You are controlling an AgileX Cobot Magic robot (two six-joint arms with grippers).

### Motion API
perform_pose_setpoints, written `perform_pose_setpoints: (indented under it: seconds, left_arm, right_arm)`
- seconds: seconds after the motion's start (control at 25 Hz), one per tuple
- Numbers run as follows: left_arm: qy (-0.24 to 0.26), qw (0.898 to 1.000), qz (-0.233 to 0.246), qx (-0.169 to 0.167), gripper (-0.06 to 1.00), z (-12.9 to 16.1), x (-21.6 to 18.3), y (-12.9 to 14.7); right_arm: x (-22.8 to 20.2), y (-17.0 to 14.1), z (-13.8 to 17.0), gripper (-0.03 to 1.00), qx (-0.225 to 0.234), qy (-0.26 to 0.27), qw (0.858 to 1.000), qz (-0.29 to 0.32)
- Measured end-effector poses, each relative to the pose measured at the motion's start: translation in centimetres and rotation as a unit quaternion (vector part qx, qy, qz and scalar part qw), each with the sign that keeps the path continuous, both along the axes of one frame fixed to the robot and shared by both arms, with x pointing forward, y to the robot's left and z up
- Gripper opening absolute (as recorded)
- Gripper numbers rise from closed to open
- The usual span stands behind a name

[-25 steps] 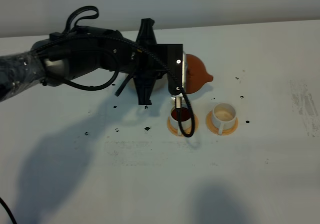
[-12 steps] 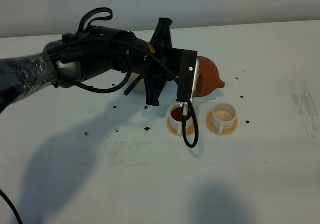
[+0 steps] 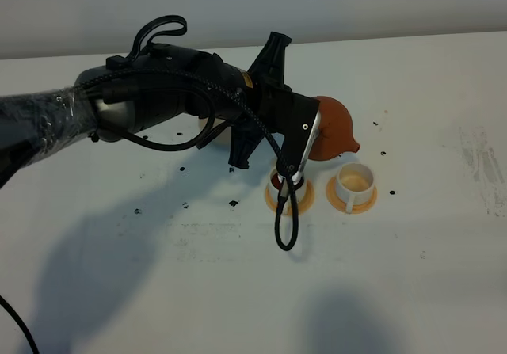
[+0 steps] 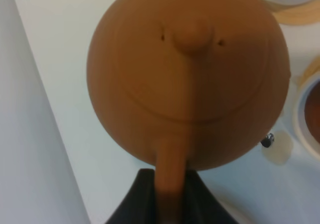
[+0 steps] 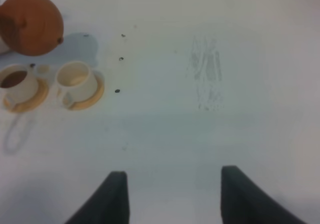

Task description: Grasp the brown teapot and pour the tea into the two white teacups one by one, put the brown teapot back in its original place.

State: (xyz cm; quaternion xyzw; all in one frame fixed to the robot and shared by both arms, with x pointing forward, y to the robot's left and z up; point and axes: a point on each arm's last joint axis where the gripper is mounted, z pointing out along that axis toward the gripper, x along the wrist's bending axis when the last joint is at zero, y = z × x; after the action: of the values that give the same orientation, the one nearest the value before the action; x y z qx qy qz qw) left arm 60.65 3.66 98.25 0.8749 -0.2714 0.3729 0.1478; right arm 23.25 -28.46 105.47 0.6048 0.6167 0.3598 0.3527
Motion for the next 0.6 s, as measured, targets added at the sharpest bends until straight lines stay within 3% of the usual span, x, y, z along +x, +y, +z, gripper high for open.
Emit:
perform_pose_setpoints:
  seconds: [0.6]
  left_arm:
    - [-0.022,0.998,-0.038,0.040,0.09,-0.62,-0.06,-0.28]
  right_arm:
    - [0.00,0.00,0.00,0.42,0.000,0.000,1.000,0.000]
